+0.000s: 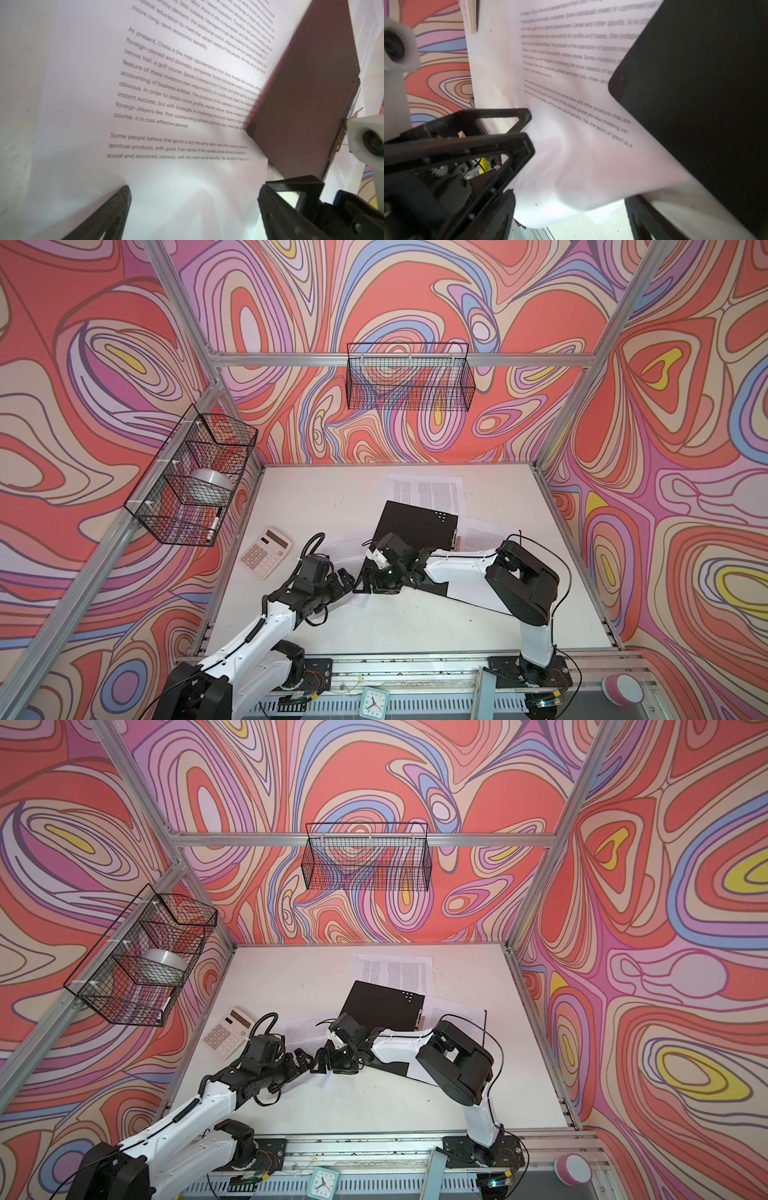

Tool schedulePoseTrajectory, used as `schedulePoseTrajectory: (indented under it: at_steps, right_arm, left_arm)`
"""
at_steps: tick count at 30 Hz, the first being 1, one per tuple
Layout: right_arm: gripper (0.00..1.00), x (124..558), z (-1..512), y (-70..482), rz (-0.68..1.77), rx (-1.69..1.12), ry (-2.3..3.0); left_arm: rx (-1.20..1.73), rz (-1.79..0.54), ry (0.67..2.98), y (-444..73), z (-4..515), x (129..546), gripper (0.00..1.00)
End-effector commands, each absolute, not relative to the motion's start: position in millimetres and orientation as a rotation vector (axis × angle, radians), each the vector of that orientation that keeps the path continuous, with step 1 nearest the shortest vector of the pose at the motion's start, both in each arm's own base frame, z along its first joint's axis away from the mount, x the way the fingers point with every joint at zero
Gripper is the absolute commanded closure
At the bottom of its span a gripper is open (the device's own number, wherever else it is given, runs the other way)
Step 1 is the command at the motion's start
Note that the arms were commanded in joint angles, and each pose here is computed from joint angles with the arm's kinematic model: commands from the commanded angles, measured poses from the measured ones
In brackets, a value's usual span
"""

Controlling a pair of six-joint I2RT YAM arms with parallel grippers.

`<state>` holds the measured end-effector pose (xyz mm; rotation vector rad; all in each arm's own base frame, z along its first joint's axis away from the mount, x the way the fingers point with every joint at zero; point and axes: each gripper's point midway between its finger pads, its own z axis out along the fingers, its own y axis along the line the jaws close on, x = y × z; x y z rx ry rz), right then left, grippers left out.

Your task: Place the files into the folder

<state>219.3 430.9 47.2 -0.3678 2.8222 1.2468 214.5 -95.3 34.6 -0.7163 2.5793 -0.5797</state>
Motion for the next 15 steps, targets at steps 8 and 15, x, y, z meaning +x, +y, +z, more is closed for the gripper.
schedulePoseTrajectory:
  at_steps: [8,15]
  right_arm:
    - [0.12,224.6,-25.1,416.1,1.050,-0.289,3.013]
    - [0.12,231.9,-29.2,426.2,1.075,-0.335,3.001]
  left_arm:
    - [-1.009,-0.147,2.669,-32.4,-0.6,147.6,0.03]
    - [-1.027,-0.116,2.660,-29.8,-0.1,149.9,0.02]
